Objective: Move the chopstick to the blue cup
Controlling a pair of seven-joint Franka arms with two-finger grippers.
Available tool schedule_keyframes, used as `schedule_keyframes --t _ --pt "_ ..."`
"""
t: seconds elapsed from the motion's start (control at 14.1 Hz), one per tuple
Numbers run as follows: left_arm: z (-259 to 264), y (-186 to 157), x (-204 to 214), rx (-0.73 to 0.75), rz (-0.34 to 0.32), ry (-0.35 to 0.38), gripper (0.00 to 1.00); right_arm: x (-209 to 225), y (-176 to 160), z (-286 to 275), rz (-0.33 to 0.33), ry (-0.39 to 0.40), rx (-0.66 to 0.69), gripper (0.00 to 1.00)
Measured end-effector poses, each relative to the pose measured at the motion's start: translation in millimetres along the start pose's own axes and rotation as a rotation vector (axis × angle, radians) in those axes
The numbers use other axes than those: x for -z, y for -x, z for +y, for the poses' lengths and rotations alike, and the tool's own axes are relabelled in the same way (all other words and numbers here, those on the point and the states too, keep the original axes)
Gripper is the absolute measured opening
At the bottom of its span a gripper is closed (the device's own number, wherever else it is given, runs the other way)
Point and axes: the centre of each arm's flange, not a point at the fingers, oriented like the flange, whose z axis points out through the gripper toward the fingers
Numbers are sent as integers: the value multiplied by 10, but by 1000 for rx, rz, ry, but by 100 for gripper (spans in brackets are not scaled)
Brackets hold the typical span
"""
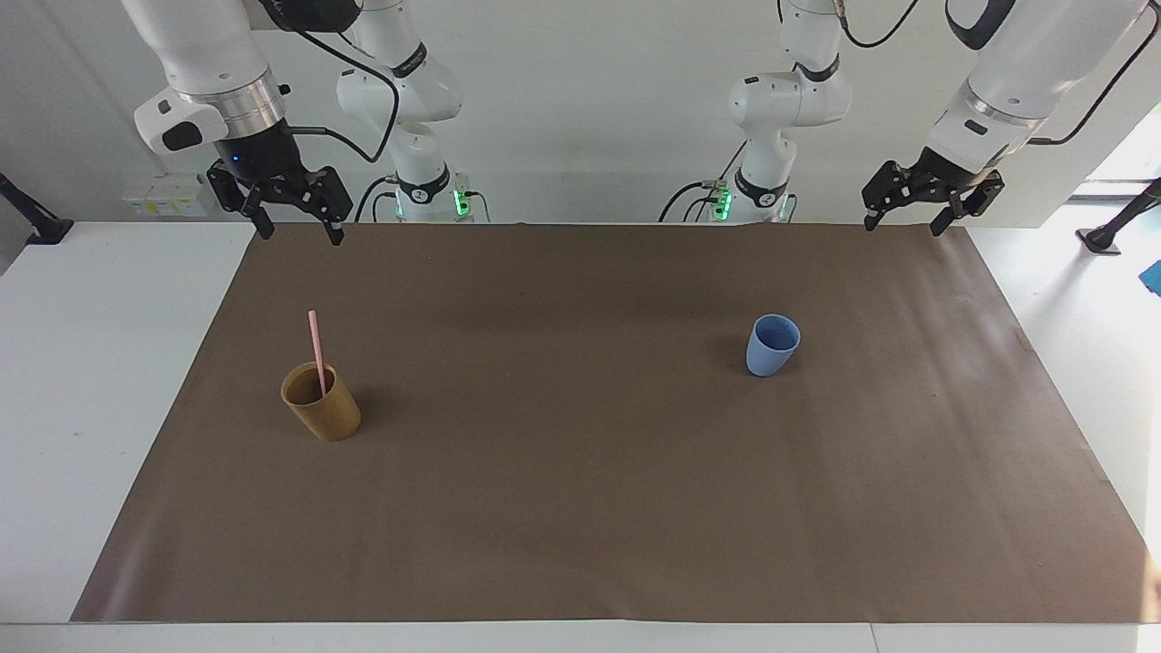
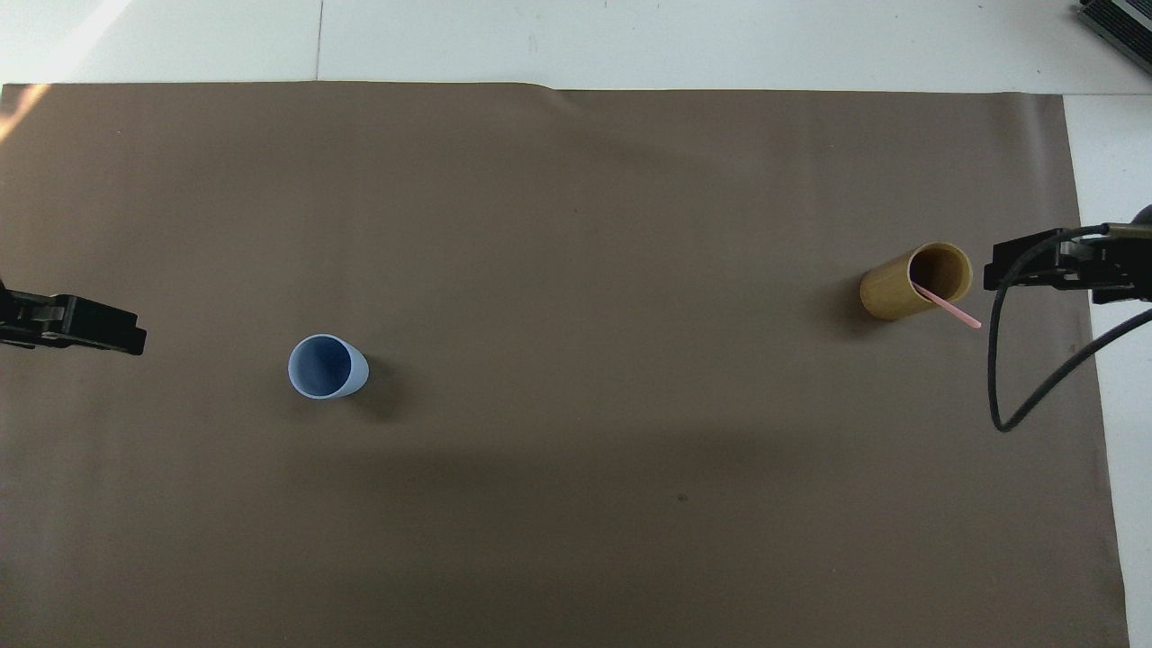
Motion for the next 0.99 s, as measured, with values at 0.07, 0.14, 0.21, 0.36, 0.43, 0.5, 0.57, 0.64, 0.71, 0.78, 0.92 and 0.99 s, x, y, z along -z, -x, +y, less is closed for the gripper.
schedule_keyframes --t 0.07,0.14,0.21,0.36,0.43,0.5,0.57,0.64,0.71,0.78,0.92,0.99 --pt "0 0 0 0 0 0 100 0 0 0 0 0 0 100" --pt "-2 0 0 0 0 0 100 0 0 0 0 0 0 100" --pt "-3 1 1 0 0 0 100 0 0 0 0 0 0 100" --pt "-6 2 2 1 0 0 100 0 0 0 0 0 0 100" --pt "-6 2 3 1 1 0 100 0 0 0 0 0 0 100" --pt "-6 3 3 1 1 0 100 0 0 0 0 0 0 100" --pt "-6 3 0 1 0 0 100 0 0 0 0 0 0 100" --pt "-7 3 -8 1 -2 0 100 0 0 0 0 0 0 100" --pt "-7 3 -20 1 -4 0 100 0 0 0 0 0 0 100" --pt "-6 3 -41 1 -9 1 100 0 0 0 0 0 0 100" --pt "-1 2 -137 0 -28 2 100 0 0 0 0 0 0 100" --pt "2 0 -194 0 -38 2 100 0 0 0 0 0 0 100"
